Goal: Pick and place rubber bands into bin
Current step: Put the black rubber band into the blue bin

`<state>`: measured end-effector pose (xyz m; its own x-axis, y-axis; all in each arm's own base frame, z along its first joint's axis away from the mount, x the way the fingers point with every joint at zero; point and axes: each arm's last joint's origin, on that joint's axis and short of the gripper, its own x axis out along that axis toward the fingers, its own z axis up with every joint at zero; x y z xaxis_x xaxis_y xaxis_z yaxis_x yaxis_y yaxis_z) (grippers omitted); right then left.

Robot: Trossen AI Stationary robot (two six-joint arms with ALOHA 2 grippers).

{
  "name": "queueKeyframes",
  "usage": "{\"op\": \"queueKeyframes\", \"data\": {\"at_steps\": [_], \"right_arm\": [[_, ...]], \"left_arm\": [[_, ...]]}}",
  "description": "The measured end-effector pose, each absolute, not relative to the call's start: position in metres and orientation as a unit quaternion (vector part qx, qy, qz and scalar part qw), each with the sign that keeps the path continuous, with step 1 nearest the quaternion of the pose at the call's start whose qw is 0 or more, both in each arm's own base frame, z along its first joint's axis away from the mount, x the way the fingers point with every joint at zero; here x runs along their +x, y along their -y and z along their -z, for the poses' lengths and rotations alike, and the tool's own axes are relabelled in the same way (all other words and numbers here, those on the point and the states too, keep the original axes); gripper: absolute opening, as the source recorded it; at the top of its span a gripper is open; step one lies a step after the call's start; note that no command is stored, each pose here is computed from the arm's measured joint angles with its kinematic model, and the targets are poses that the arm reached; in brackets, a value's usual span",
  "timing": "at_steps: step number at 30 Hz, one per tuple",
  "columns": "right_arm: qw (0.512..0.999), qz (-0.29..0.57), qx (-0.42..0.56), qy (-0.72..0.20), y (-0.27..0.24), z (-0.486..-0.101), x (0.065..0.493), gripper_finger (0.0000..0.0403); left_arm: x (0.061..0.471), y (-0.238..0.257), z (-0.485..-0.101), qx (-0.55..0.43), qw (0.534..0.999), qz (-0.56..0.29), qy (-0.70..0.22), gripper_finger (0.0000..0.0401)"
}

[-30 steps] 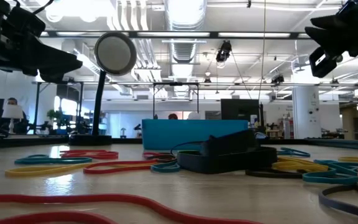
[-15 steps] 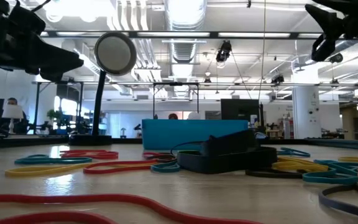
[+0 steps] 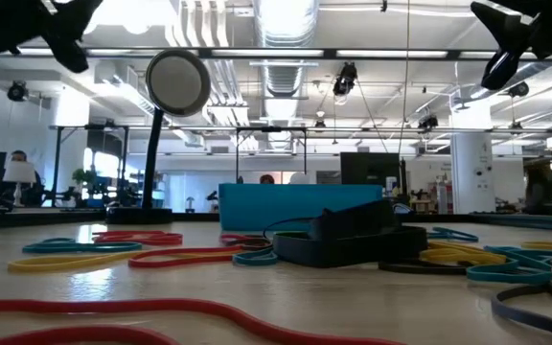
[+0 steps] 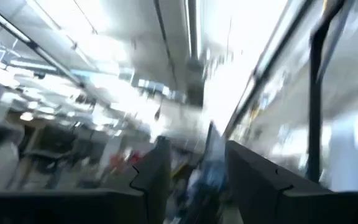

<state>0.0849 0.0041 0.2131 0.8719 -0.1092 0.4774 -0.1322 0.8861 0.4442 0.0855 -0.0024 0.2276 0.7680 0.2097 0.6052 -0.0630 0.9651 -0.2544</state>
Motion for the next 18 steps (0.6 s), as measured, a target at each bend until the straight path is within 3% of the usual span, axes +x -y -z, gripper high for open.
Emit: {"op": "queueKeyframes", "data": {"at_steps": [7, 14, 18], "right_arm": [[0.949, 0.004, 0.174, 0.264, -0.004, -0.215, 0.084, 0.0063], [0.923, -0.011, 0.206, 0.324, -0.003, -0.225, 0.077, 0.0063], [0.922, -0.030, 0.230, 0.309, -0.004, -0.230, 0.080, 0.0063]], "left_arm": [[0.079, 0.001, -0.235, -0.153, 0.909, -0.056, 0.383, 0.0137], [0.079, 0.001, -0.235, -0.156, 0.910, -0.061, 0.380, 0.0137], [0.080, 0.002, -0.234, -0.163, 0.911, -0.054, 0.375, 0.0137]]}}
